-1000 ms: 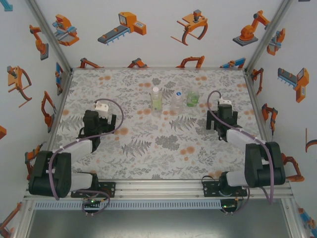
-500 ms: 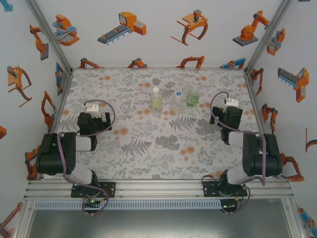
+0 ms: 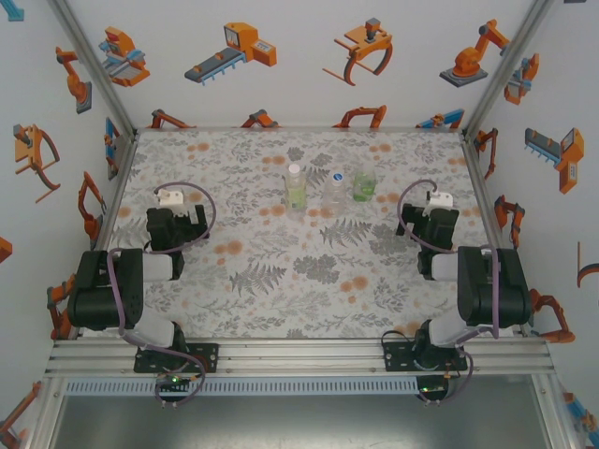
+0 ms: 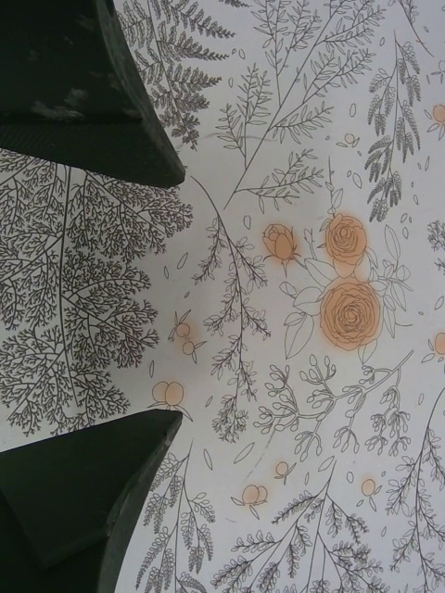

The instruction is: Screw on the bottle caps

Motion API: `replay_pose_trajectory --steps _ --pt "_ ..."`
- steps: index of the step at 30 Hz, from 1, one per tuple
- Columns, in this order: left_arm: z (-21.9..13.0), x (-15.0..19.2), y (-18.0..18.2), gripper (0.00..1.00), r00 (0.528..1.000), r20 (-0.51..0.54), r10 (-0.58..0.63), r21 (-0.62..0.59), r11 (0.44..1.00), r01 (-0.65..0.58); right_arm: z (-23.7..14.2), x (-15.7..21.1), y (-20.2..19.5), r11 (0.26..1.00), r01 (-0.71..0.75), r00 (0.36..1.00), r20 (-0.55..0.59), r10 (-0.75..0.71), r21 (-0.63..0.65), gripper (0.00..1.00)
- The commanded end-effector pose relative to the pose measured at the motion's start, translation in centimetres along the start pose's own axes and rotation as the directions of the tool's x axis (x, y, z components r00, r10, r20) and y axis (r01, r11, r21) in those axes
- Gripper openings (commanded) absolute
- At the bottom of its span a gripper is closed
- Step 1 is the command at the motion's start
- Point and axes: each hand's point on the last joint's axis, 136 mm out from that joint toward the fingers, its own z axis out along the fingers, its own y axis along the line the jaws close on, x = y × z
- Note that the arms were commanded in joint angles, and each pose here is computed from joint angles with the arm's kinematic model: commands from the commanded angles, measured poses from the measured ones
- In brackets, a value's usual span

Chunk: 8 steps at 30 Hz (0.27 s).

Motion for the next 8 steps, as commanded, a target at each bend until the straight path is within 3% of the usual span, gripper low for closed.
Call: replay_pose_trajectory --steps 1,8 --pt "0.32 -0.74 0.15 0.97 1.0 0.011 -0.026 -0.009 1.0 0.026 -0.07 -1.04 -0.21 1.0 -0.021 0.999 0.043 0.02 0.01 0.99" --pt "0.33 -0.75 0.2 0.97 1.0 0.011 -0.029 -0.008 1.0 0.029 -0.05 -0.9 0.3 1.0 -0.005 0.999 0.034 0.006 -0.019 0.99"
